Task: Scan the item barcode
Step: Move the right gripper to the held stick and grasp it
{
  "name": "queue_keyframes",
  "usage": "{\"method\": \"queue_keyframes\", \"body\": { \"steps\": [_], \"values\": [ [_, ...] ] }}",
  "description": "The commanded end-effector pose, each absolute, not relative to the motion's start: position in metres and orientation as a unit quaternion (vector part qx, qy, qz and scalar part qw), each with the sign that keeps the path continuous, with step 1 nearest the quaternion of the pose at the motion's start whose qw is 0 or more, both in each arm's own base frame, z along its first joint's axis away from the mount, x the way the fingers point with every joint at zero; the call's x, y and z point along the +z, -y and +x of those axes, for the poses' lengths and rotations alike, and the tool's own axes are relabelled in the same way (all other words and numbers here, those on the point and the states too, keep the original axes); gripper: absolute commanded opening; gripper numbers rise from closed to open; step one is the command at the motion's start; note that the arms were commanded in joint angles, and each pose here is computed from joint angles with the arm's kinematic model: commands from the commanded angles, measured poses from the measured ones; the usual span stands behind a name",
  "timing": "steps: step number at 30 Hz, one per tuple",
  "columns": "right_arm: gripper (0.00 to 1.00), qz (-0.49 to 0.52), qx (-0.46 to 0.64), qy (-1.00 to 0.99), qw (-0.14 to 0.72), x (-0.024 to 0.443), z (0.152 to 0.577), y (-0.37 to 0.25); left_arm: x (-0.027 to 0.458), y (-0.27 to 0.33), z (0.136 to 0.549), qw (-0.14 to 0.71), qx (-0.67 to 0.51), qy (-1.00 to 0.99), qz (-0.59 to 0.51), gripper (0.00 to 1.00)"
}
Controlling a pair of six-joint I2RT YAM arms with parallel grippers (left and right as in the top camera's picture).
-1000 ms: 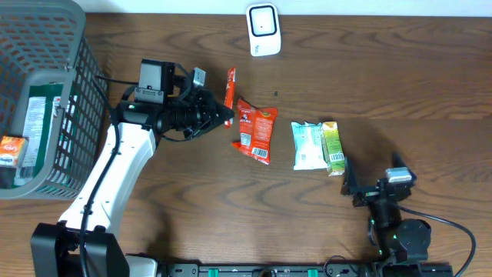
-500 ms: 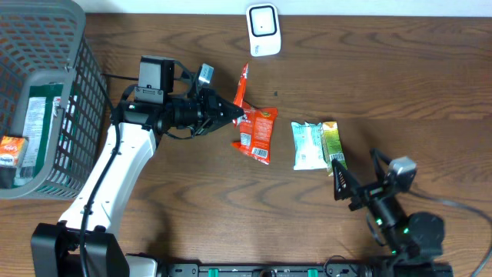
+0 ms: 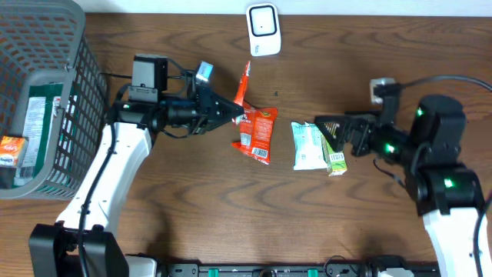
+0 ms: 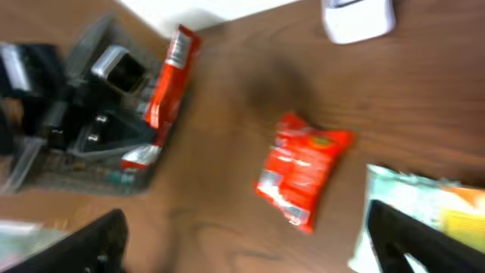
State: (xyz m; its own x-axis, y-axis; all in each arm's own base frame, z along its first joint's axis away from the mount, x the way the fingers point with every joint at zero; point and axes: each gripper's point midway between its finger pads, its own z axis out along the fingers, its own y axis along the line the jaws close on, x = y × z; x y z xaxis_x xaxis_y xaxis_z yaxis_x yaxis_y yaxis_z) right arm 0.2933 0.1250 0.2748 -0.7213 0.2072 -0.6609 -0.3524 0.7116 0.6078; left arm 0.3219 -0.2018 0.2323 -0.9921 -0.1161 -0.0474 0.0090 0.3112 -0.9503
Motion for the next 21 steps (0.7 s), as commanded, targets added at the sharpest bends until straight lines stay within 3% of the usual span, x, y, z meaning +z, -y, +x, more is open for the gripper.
{"method": "queue_keyframes", "body": {
  "steps": [1,10,21],
  "values": [
    [0.77,-0.119,0.492,-0.797,0.330,0.296,0.285,-0.159,0.254,0.196,0.313,0.034,-0.635,-0.771,-0.012,0.07],
    [0.55,-0.140,0.562,-0.766,0.278,0.295,0.303,-0.212,0.264,0.198,0.304,0.014,-0.659,-0.752,0.003,0.08],
    [0.52,-0.120,0.586,-0.746,0.293,0.295,0.334,-0.265,0.279,0.199,0.292,-0.011,-0.691,-0.722,0.027,0.08]
  ]
}}
